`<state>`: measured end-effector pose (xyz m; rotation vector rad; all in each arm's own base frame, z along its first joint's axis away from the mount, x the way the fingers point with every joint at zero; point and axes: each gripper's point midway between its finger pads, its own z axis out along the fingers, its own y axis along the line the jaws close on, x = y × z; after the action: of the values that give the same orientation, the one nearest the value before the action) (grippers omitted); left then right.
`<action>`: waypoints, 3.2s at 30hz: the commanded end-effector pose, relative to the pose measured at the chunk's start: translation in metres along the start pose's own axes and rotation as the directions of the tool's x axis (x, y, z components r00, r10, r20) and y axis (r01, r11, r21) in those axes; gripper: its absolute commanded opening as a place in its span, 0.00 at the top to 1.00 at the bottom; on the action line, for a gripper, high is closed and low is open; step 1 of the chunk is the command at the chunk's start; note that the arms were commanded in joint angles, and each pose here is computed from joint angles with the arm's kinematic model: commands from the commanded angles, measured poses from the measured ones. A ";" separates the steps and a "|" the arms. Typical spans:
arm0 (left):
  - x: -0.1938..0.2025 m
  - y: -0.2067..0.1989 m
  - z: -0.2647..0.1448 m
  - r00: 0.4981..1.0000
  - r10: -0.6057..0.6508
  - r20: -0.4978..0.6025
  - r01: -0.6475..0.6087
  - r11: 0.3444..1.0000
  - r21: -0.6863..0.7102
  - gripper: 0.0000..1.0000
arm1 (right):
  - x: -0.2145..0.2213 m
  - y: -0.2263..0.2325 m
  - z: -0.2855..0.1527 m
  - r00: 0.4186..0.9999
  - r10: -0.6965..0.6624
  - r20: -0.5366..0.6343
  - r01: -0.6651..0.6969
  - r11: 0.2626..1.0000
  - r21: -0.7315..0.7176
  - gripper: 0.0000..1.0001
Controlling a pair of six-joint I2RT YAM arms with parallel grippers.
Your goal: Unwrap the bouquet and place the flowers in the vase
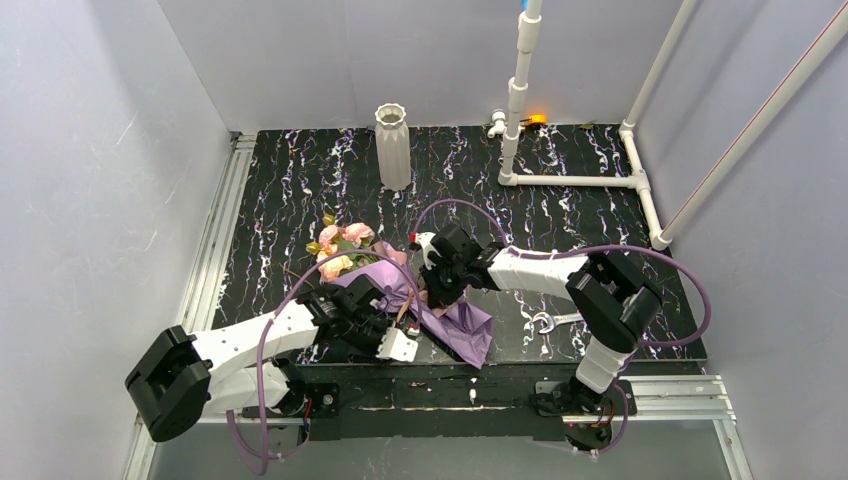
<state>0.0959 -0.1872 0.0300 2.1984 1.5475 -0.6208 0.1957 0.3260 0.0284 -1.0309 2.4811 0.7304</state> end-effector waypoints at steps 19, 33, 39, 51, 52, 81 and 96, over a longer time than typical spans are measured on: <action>-0.010 0.055 0.001 0.873 -0.479 -0.092 0.450 0.864 -0.228 0.33 | 0.033 -0.025 -0.005 0.995 0.035 -0.093 -0.025 0.994 0.107 0.99; -0.024 0.061 -0.035 0.477 -0.814 0.331 0.866 0.370 -0.338 0.21 | 0.039 -0.024 -0.009 0.993 0.060 -0.098 -0.049 0.993 0.106 0.99; -0.009 0.065 -0.014 0.385 -0.837 0.389 0.905 0.261 -0.335 0.24 | 0.043 -0.032 -0.013 0.991 0.093 -0.092 -0.080 0.988 0.133 0.99; 0.001 0.101 0.020 0.452 -0.794 0.406 0.872 0.298 -0.388 0.40 | 0.039 -0.032 -0.011 0.988 0.129 -0.083 -0.119 0.986 0.116 0.99; 0.001 0.104 0.022 0.456 -0.796 0.398 0.869 0.301 -0.393 0.46 | 0.040 -0.033 -0.011 0.988 0.130 -0.085 -0.119 0.986 0.116 0.99; -0.093 0.112 -0.033 0.539 -0.660 0.522 0.795 0.605 -0.056 1.00 | 0.036 -0.048 -0.006 0.985 0.150 -0.089 -0.131 0.973 0.191 0.99; -0.055 0.101 -0.028 0.451 -0.773 0.446 0.871 0.490 -0.032 1.00 | 0.039 -0.052 -0.008 0.985 0.146 -0.091 -0.124 0.970 0.208 0.99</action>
<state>0.1902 -0.2500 0.0987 0.7964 2.2419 -0.9384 0.2114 0.3050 0.0271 -0.8557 2.5633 0.6626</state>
